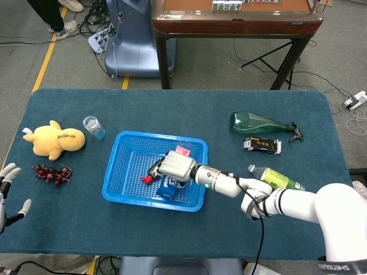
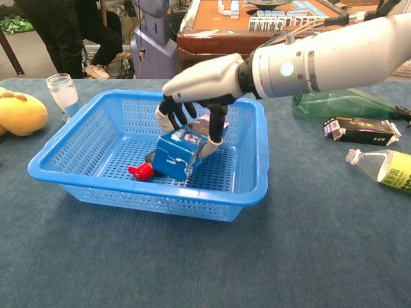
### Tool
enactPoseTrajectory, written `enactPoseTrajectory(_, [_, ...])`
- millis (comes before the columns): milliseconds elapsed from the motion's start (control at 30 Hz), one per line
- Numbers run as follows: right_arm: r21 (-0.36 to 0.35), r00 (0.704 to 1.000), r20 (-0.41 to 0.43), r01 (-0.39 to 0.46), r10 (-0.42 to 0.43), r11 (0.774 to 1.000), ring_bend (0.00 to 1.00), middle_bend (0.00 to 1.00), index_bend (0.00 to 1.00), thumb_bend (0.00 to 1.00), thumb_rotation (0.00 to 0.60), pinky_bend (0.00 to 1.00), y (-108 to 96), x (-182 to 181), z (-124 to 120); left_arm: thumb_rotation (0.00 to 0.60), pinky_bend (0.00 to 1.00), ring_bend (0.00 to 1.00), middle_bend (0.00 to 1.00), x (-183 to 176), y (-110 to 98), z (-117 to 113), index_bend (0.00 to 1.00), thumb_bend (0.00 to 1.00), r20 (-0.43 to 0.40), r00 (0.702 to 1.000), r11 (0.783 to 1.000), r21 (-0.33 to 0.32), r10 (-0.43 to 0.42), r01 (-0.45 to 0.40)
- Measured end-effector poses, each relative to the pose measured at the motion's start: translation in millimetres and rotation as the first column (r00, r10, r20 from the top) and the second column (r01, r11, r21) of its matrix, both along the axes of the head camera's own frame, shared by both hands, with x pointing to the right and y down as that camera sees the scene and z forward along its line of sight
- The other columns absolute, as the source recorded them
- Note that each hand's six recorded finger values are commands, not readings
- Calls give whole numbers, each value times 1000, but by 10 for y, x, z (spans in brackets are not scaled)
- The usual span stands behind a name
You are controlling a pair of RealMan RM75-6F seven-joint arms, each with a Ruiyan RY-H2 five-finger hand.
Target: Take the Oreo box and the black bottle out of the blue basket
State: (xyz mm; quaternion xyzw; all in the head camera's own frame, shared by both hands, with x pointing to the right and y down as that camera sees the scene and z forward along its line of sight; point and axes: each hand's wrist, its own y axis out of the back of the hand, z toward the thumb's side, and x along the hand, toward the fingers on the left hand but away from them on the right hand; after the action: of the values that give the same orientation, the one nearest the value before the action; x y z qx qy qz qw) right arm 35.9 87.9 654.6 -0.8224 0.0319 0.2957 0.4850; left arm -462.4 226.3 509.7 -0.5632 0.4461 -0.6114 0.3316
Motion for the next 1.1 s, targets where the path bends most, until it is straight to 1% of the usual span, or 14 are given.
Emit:
enactPoseTrajectory(133, [30, 991, 104, -83, 79, 996, 430, 571, 727, 400, 600, 368, -225, 52, -240, 600, 226, 135, 103, 13, -10, -8, 184, 326, -6, 1000, 1000, 6, 5, -5])
enactPoseTrajectory(200, [39, 981, 156, -127, 119, 991, 430, 571, 729, 400, 600, 368, -341, 88, -375, 600, 226, 135, 103, 22, -14, -10, 184, 326, -9, 1000, 1000, 8, 9, -8])
enactPoseTrajectory(267, [51, 963, 217, -177, 163, 983, 430, 570, 729, 400, 600, 368, -479, 153, -551, 600, 226, 135, 103, 28, -19, -9, 184, 326, -11, 1000, 1000, 9, 13, -12])
enactPoseTrajectory(333, [69, 943, 268, -225, 199, 972, 430, 570, 729, 400, 600, 368, -618, 250, -736, 600, 226, 135, 103, 34, -22, -7, 183, 326, -13, 1000, 1000, 8, 16, -16])
enactPoseTrajectory(433, [97, 916, 323, -283, 239, 954, 430, 570, 729, 399, 600, 368, -787, 417, -987, 600, 226, 135, 103, 42, -28, -5, 183, 326, -16, 1000, 1000, 8, 21, -21])
enactPoseTrajectory(567, [129, 884, 370, -353, 285, 927, 431, 570, 729, 399, 600, 372, -947, 666, -1257, 600, 226, 135, 103, 46, -37, 0, 183, 326, -21, 999, 1000, 9, 24, -24])
enactPoseTrajectory(633, [141, 879, 368, -376, 304, 916, 432, 570, 729, 400, 600, 379, -992, 802, -1341, 600, 226, 135, 103, 50, -39, 4, 183, 326, -22, 999, 1000, 8, 27, -27])
enactPoseTrajectory(700, [149, 879, 354, -389, 319, 909, 433, 570, 729, 400, 600, 380, -1011, 920, -1383, 600, 226, 135, 103, 49, -37, 8, 183, 326, -24, 999, 1000, 7, 28, -28])
enactPoseTrajectory(800, [166, 894, 297, -395, 336, 903, 433, 570, 729, 400, 600, 380, -986, 1152, -1362, 600, 226, 135, 103, 44, -30, 24, 182, 326, -27, 999, 1000, 2, 26, -26])
enactPoseTrajectory(933, [157, 918, 193, -376, 346, 913, 433, 570, 729, 400, 600, 380, -772, 1480, -1164, 600, 226, 135, 103, 55, -23, 46, 181, 326, -33, 999, 1000, -5, 29, -29])
enactPoseTrajectory(1100, [134, 937, 122, -342, 327, 930, 434, 570, 729, 400, 600, 380, -503, 1745, -947, 600, 226, 135, 103, 96, -31, 42, 181, 326, -38, 998, 999, -2, 41, -41])
